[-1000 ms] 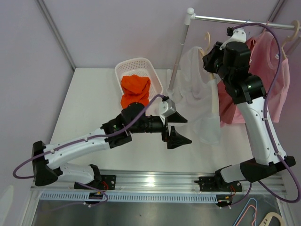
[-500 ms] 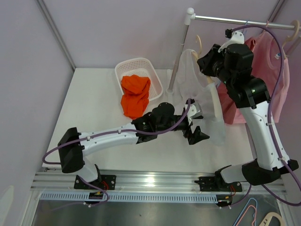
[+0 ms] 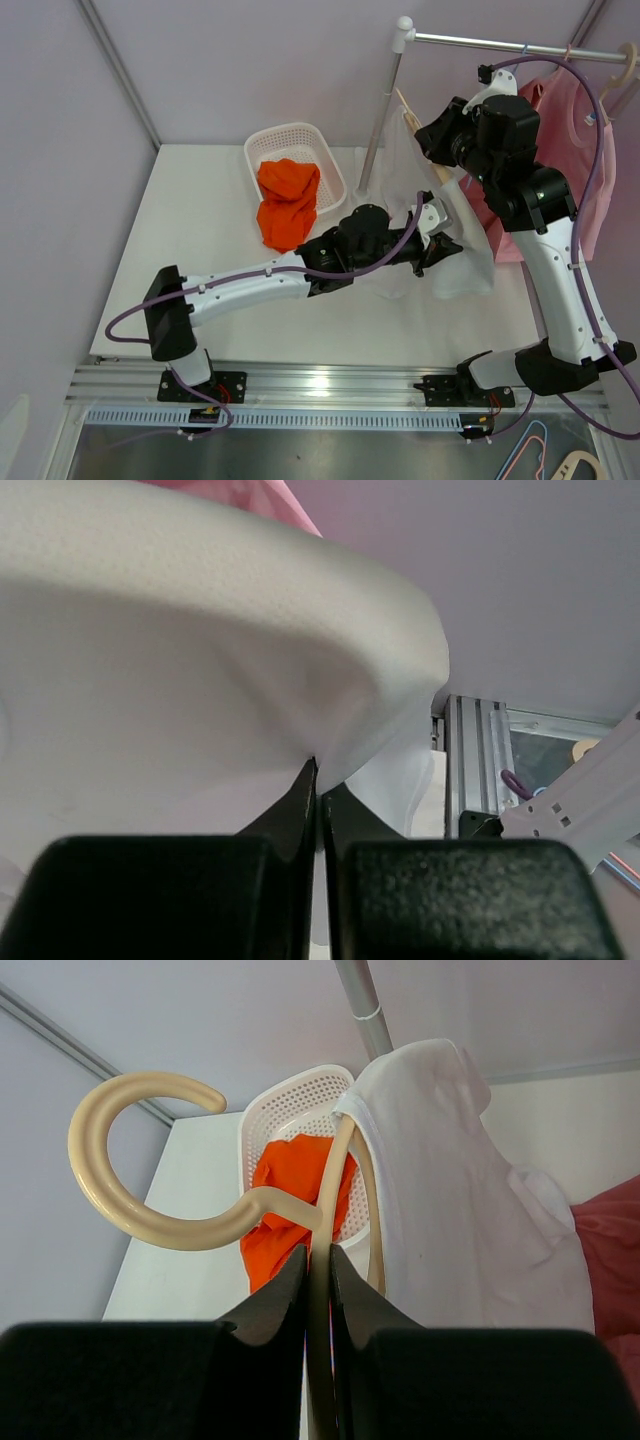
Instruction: Remove the t-shirt from the hanger
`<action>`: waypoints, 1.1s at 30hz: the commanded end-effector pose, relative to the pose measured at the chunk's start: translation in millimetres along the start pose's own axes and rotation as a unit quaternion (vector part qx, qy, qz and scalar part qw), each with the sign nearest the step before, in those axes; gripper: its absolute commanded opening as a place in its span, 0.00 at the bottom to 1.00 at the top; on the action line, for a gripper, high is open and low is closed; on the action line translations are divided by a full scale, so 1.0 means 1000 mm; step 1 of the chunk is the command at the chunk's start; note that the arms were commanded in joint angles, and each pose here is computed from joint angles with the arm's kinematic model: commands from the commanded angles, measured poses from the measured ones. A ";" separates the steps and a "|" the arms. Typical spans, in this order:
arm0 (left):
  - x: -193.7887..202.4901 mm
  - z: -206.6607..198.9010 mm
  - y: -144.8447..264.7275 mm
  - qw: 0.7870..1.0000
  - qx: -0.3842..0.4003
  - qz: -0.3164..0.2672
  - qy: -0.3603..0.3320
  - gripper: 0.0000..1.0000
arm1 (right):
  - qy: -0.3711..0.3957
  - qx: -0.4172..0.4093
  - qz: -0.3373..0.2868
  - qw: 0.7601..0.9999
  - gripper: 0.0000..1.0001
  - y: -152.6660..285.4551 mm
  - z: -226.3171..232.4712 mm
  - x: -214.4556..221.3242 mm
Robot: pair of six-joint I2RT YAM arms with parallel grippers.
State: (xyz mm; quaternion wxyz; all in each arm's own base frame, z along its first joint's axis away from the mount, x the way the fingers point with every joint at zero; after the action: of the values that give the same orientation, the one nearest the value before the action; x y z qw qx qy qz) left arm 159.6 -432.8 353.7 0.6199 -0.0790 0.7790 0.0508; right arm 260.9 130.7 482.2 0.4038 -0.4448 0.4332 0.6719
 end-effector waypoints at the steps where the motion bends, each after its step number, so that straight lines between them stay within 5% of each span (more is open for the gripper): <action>1: -0.009 -0.007 0.003 1.000 -0.006 -0.013 -0.009 0.01 | -0.015 -0.027 -0.048 0.998 0.00 0.017 0.008 -0.020; 15: 0.026 -0.048 0.062 0.999 0.028 0.005 -0.026 0.01 | -0.032 -0.018 -0.067 0.997 0.00 0.004 0.007 -0.029; 21: 0.038 -0.084 0.085 0.994 0.107 0.016 -0.035 0.01 | -0.053 -0.024 -0.080 0.995 0.00 -0.003 0.007 -0.033; 26: 0.071 -0.133 0.090 0.976 0.205 0.061 -0.046 0.01 | -0.064 -0.029 -0.075 0.995 0.00 -0.011 0.005 -0.032; 30: 0.105 -0.170 0.094 0.935 0.332 0.124 -0.024 0.01 | -0.067 -0.031 -0.076 0.994 0.00 -0.011 0.002 -0.033; 33: 0.124 -0.177 0.087 0.928 0.337 0.156 -0.012 0.01 | -0.073 -0.043 -0.070 0.994 0.00 -0.009 0.003 -0.033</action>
State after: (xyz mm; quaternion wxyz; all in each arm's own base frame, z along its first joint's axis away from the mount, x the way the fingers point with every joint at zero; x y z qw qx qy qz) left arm -1.4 -385.8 302.0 0.6467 0.1020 0.7535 -0.0595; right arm 266.9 134.7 474.9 0.3964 -0.4010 0.4094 0.7173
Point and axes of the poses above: each gripper's point midway between its finger pads, its own y axis back along the fingers, its own z axis along the line the jaws close on, x = y × z, the point moved 9 cm from there along y, back along the fingers, and after that the axes turned 12 degrees about y, right-handed, at the moved point
